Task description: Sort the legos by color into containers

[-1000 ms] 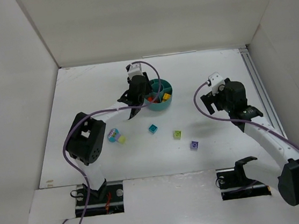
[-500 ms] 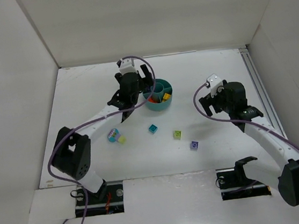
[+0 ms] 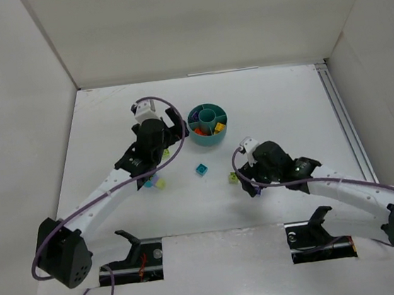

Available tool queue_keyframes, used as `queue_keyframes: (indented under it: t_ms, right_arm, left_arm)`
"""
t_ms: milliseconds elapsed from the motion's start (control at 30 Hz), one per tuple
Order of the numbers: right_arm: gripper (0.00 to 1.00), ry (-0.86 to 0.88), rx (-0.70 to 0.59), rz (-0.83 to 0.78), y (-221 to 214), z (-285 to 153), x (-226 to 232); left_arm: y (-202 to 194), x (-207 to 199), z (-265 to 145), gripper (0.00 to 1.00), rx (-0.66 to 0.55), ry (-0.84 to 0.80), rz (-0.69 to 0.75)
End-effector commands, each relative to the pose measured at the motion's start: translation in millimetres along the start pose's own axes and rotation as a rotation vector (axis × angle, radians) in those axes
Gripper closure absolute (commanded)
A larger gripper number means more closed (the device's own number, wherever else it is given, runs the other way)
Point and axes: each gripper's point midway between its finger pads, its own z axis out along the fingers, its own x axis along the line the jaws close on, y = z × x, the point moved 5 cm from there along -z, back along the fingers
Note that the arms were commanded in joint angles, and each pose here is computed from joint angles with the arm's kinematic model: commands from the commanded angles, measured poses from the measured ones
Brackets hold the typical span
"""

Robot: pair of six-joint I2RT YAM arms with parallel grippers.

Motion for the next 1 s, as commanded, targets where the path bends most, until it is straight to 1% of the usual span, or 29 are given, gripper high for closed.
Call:
queue_keyframes:
  t_ms: [0, 33, 133, 267, 300, 400, 467, 500, 533, 600, 633, 667, 733, 767, 833, 867, 900, 967]
  right_arm:
    - [0.03, -0.091, 0.088, 0.173, -30, 10, 7]
    - [0.03, -0.108, 0.108, 0.231, -33, 13, 8]
    - [0.04, -0.116, 0.138, 0.275, -41, 22, 15]
    - [0.12, -0.128, 0.173, 0.298, -48, 27, 20]
    - [0.17, -0.134, 0.195, 0.294, -52, 28, 19]
    - [0.33, -0.147, 0.200, 0.301, -53, 29, 18]
    - [0.39, -0.157, 0.197, 0.300, -53, 29, 17]
    - [0.39, -0.154, 0.188, 0.301, -49, 29, 17]
    - [0.44, -0.167, 0.195, 0.298, -51, 30, 16]
    - [0.44, -0.180, 0.204, 0.295, -51, 31, 15]
    - [0.40, -0.180, 0.204, 0.295, -51, 31, 15]
    - [0.37, -0.192, 0.203, 0.293, -48, 32, 14]
    - [0.37, -0.193, 0.210, 0.281, -47, 34, 14]
    - [0.44, -0.197, 0.223, 0.279, -50, 36, 13]
    - [0.51, -0.194, 0.214, 0.280, -46, 37, 14]
    - [0.59, -0.193, 0.215, 0.271, -46, 37, 14]
    - [0.63, -0.193, 0.215, 0.271, -46, 37, 14]
    - [0.70, -0.184, 0.168, 0.238, -35, 34, 12]
  left_arm:
    - [-8, 3, -21, 0.00, 0.030, -0.016, -0.061]
    - [-15, 10, -22, 0.00, 0.045, -0.004, -0.054]
    - [-27, 14, -28, 0.00, 0.072, -0.007, -0.054]
    - [-28, 16, -31, 0.00, 0.074, -0.004, -0.074]
    - [-31, 19, -31, 0.00, 0.082, 0.002, -0.071]
    - [-31, 19, -30, 0.00, 0.075, 0.011, -0.079]
    - [-34, 22, -30, 0.00, 0.081, 0.016, -0.076]
    - [-34, 22, -30, 0.00, 0.081, 0.017, -0.076]
    - [-34, 22, -30, 0.00, 0.081, 0.017, -0.076]
    - [-34, 22, -30, 0.00, 0.081, 0.017, -0.076]
    - [-34, 22, -30, 0.00, 0.081, 0.017, -0.076]
    - [-31, 21, -32, 0.00, 0.074, 0.010, -0.080]
    - [-31, 21, -32, 0.00, 0.074, 0.010, -0.080]
    - [-32, 20, -32, 0.00, 0.080, 0.003, -0.080]
    - [-30, 19, -34, 0.00, 0.073, -0.002, -0.084]
    - [-29, 20, -34, 0.00, 0.067, 0.004, -0.084]
    - [-31, 21, -34, 0.00, 0.074, 0.010, -0.080]
    - [-28, 21, -35, 0.00, 0.060, 0.013, -0.094]
